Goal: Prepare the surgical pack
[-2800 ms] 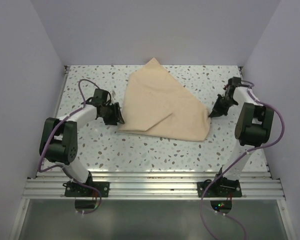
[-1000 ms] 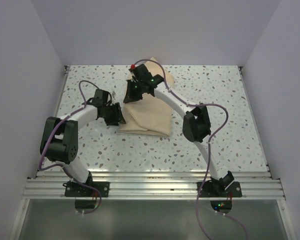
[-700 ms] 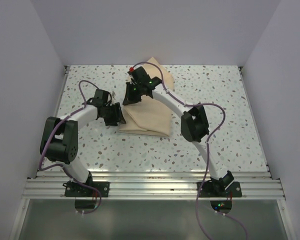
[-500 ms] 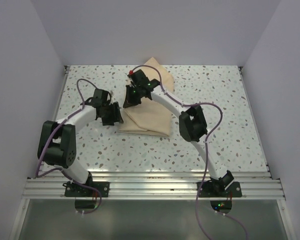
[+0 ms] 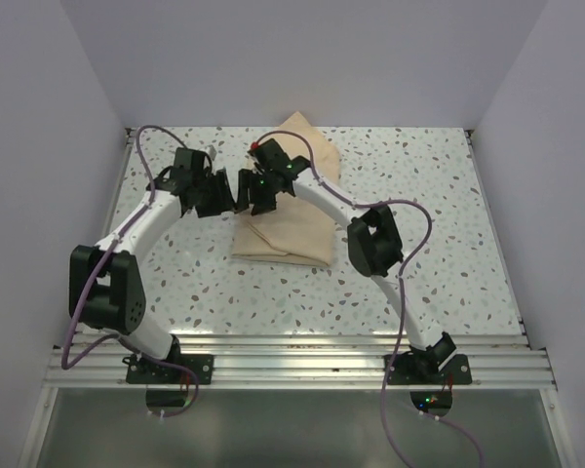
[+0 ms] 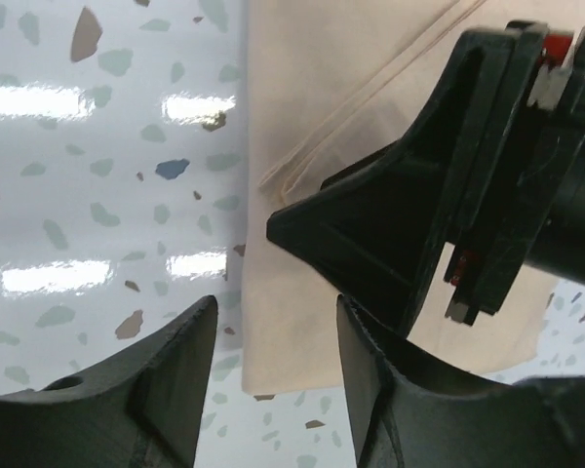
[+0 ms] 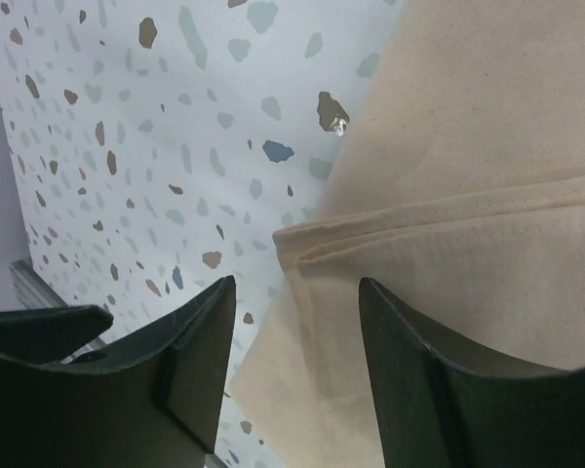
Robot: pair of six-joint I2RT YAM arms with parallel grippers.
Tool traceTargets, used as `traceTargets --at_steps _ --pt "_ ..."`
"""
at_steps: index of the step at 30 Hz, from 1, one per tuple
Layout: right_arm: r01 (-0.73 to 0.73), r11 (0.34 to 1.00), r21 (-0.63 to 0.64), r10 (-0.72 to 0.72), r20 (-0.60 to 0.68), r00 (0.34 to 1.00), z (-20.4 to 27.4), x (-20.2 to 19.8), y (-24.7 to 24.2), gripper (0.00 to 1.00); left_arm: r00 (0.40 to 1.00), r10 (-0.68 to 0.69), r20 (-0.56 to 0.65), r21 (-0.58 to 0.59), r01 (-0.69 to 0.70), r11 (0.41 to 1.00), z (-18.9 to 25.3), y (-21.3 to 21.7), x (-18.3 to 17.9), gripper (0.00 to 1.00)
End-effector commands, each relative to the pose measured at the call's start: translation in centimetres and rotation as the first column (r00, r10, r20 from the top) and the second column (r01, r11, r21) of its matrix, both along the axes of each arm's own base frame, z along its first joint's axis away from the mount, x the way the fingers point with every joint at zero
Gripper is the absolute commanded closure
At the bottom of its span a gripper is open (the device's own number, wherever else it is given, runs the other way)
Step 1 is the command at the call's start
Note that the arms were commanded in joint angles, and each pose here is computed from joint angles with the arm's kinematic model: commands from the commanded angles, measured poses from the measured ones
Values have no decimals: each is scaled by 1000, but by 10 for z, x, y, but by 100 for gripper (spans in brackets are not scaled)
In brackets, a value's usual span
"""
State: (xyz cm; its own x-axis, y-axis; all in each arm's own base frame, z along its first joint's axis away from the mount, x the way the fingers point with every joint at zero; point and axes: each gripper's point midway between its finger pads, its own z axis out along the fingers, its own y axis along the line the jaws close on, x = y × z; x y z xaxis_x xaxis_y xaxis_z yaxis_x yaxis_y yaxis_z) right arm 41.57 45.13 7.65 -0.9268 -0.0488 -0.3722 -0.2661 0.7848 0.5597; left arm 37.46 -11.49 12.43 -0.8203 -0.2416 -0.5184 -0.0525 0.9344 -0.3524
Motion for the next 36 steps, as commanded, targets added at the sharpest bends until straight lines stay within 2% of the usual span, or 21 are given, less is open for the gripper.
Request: traceTargets --at_steps 1,3,4,5,6,7,9,10,11,14,16,19,26,28,31,33,36 --pt "48 998 49 -52 85 995 75 22 -35 41 997 -75 27 -66 77 995 14 -17 18 49" --pt "103 993 60 -107 64 992 92 26 -68 39 991 -129 26 -124 132 983 11 -31 24 56" --pt "135 987 90 -140 56 989 97 39 -90 39 988 -146 56 -146 153 977 14 -37 31 65" --pt "140 986 88 -141 14 990 87 34 -104 39 984 -168 65 -172 177 969 11 -43 37 71" --pt "150 982 114 -154 25 988 94 44 -124 40 975 -210 76 -219 222 950 13 -54 38 83" --pt "136 982 129 -141 23 990 93 45 -131 43 966 -235 105 -234 254 939 14 -60 45 89" --pt "95 983 157 -95 -11 995 82 45 -151 59 948 -299 110 -298 318 900 8 -76 55 100" --pt "72 978 197 -74 4 997 83 49 -152 68 934 -327 142 -313 356 881 10 -82 61 100" --pt "47 971 235 -42 -28 999 74 44 -153 90 926 -346 152 -324 377 868 7 -87 71 100" --pt "29 962 273 -26 -18 1000 56 52 -160 100 909 -351 226 -348 411 842 17 -97 94 100" --pt "10 956 294 0 -32 999 44 53 -161 100 894 -361 267 -374 441 816 24 -106 106 100" --pt "42 948 316 -26 -54 998 29 60 -167 100 895 -394 209 -429 446 786 -8 -115 113 100" --pt "106 922 373 -63 -126 990 -3 79 -176 100 908 -395 138 -397 416 818 -61 -110 135 100" --pt "121 929 350 -58 -185 981 -28 76 -176 100 911 -394 120 -390 408 825 -70 -106 137 100" --pt "137 933 332 -65 -220 973 -45 76 -178 100 928 -368 55 -387 360 849 -95 -91 132 100" --pt "146 939 312 -80 -215 973 -49 78 -180 100 941 -337 26 -342 326 881 -105 -78 132 100" --pt "134 953 272 -73 -225 972 -57 75 -183 99 947 -317 -55 -321 283 904 -122 -69 112 100"
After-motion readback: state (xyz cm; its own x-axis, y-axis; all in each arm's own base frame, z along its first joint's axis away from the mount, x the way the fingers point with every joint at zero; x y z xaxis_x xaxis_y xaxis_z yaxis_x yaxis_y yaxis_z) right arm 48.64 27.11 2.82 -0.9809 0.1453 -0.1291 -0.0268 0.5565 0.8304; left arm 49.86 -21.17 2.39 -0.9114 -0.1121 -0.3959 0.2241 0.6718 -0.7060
